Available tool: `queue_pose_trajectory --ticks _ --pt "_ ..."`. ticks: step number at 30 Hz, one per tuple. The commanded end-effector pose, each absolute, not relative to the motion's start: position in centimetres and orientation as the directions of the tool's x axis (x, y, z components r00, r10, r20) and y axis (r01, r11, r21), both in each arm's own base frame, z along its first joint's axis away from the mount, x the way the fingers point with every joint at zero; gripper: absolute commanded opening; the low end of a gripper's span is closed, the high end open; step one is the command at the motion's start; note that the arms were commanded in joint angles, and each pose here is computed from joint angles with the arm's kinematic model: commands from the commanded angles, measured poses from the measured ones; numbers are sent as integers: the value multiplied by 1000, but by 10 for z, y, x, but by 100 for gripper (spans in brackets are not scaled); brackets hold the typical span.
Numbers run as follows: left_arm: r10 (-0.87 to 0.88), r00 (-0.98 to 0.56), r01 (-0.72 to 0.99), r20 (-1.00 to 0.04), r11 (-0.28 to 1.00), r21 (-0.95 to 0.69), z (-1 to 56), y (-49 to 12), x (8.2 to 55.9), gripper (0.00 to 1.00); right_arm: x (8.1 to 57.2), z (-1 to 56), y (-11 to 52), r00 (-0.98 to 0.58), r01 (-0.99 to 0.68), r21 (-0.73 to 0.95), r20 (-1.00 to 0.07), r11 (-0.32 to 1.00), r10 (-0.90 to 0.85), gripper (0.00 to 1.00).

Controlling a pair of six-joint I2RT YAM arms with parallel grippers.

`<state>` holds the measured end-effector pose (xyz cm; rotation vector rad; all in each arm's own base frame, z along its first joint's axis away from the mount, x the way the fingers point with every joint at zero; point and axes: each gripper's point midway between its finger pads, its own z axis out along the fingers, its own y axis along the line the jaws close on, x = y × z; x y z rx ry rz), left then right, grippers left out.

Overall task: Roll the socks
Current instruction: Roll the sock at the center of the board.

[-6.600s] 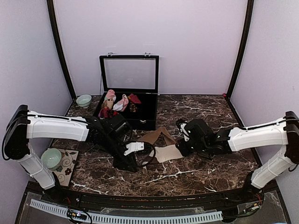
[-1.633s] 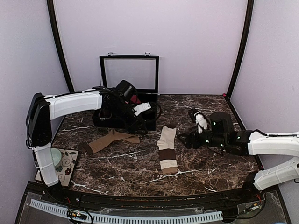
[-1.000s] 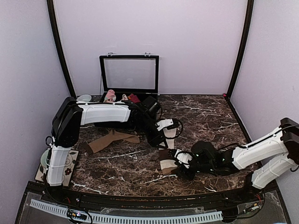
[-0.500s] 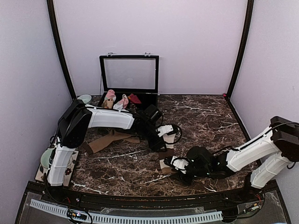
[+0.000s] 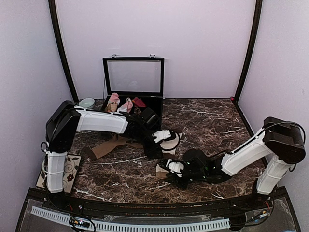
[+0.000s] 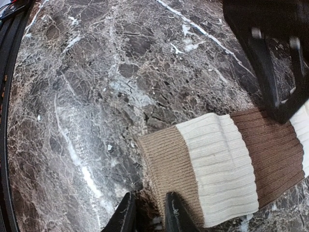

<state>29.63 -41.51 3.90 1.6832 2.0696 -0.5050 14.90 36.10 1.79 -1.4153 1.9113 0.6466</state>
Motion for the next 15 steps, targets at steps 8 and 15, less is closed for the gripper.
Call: queue_pose_trajectory --ticks 8,15 --pt "743 -132 990 -656 67 -122 118 -343 246 63 136 0 359 -276 -949 95 -716 302 -641 6" --pt "745 -62 957 -664 -145 -252 105 -335 178 93 139 8 367 -438 -894 263 -681 362 -587 0"
